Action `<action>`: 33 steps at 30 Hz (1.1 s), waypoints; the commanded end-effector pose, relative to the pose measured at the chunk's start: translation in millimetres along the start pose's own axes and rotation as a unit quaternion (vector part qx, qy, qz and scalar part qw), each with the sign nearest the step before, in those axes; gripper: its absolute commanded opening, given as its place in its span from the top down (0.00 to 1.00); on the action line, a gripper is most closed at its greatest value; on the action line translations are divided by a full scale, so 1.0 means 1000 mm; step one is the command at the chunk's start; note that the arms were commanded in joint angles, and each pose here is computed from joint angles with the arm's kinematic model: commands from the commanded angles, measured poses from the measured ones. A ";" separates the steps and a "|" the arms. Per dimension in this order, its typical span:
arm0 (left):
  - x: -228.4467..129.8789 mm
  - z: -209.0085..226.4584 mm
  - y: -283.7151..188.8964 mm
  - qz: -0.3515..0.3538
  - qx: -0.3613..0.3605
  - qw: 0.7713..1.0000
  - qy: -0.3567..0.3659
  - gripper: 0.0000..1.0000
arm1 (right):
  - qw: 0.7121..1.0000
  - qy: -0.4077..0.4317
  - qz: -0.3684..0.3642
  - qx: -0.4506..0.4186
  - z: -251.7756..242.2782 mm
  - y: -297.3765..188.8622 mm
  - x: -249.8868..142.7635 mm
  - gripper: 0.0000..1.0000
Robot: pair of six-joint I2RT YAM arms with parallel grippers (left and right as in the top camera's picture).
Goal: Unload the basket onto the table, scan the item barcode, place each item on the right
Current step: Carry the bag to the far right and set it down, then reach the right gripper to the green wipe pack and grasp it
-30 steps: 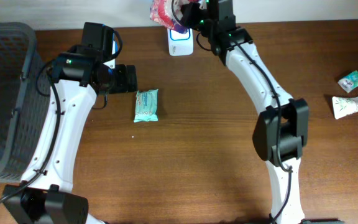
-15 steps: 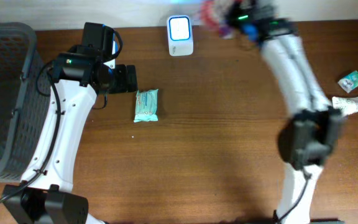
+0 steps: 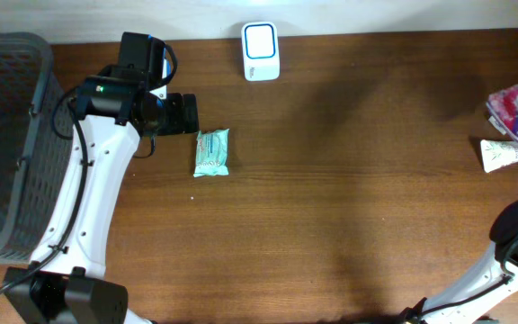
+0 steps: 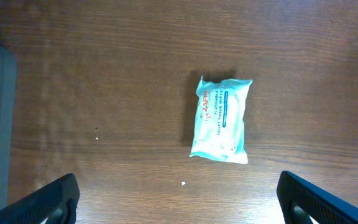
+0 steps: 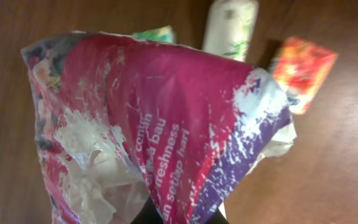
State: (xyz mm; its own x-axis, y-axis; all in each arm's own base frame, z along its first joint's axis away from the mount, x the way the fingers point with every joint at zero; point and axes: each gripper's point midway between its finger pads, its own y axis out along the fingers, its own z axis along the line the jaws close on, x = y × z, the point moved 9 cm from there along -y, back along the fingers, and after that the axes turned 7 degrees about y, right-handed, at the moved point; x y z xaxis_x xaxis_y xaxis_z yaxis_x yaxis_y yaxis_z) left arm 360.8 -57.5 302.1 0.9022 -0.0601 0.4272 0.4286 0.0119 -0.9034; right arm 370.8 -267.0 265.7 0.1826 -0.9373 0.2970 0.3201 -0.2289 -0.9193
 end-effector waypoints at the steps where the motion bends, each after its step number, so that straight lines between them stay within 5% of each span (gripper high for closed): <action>1: 0.001 0.000 -0.003 -0.005 0.004 1.000 0.011 0.01 | 0.998 0.049 0.016 0.026 0.015 0.021 -0.018 0.96; 7: 0.001 0.000 -0.003 -0.005 0.004 1.000 0.011 0.01 | 0.992 0.084 0.015 0.091 0.033 0.087 -0.050 0.93; 8: 0.001 0.000 -0.003 -0.005 0.004 1.000 0.011 0.01 | 0.993 0.075 0.014 0.095 0.036 0.090 -0.055 0.71; 9: 0.001 0.000 -0.003 -0.005 0.004 1.000 0.011 0.01 | 0.994 0.051 0.016 0.099 0.040 0.090 -0.060 0.16; 10: 0.001 0.000 -0.003 -0.005 0.004 1.000 0.011 0.01 | 0.993 0.015 0.025 0.116 0.045 0.084 -0.063 0.00; 14: 0.001 0.000 -0.003 -0.005 0.004 1.000 0.011 0.01 | 0.991 0.003 0.044 0.123 0.043 0.027 -0.065 0.01; 16: 0.001 0.000 -0.003 -0.005 0.004 1.000 0.011 0.01 | 0.975 -0.091 0.046 0.196 0.052 -0.037 -0.081 0.01; 18: 0.001 0.000 -0.003 -0.005 0.004 1.000 0.011 0.01 | 0.940 -0.197 0.077 0.270 0.064 -0.076 -0.112 0.01; 20: 0.001 0.000 -0.003 -0.005 0.004 1.000 0.011 0.01 | 0.850 -0.359 0.141 0.358 0.086 -0.106 -0.176 0.01; 26: 0.001 0.000 -0.003 -0.005 0.004 1.000 0.011 0.01 | 0.743 -0.516 0.259 0.337 0.136 -0.070 -0.346 0.01; 30: 0.001 0.000 -0.003 -0.005 0.004 1.000 0.011 0.01 | 0.721 -0.526 0.337 0.300 0.147 -0.018 -0.446 0.01; 33: 0.001 0.000 -0.003 -0.005 0.004 1.000 0.011 0.01 | 0.679 -0.539 0.396 0.304 0.141 0.001 -0.509 0.00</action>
State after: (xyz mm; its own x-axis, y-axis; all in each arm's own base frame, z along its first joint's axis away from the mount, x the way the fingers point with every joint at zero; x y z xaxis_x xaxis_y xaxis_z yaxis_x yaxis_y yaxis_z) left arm 360.9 -57.5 302.1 0.9018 -0.0600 0.4279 0.4293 0.0118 -0.9031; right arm 420.2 218.2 168.2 0.9838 0.0717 0.1645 0.0776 0.6568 -0.7501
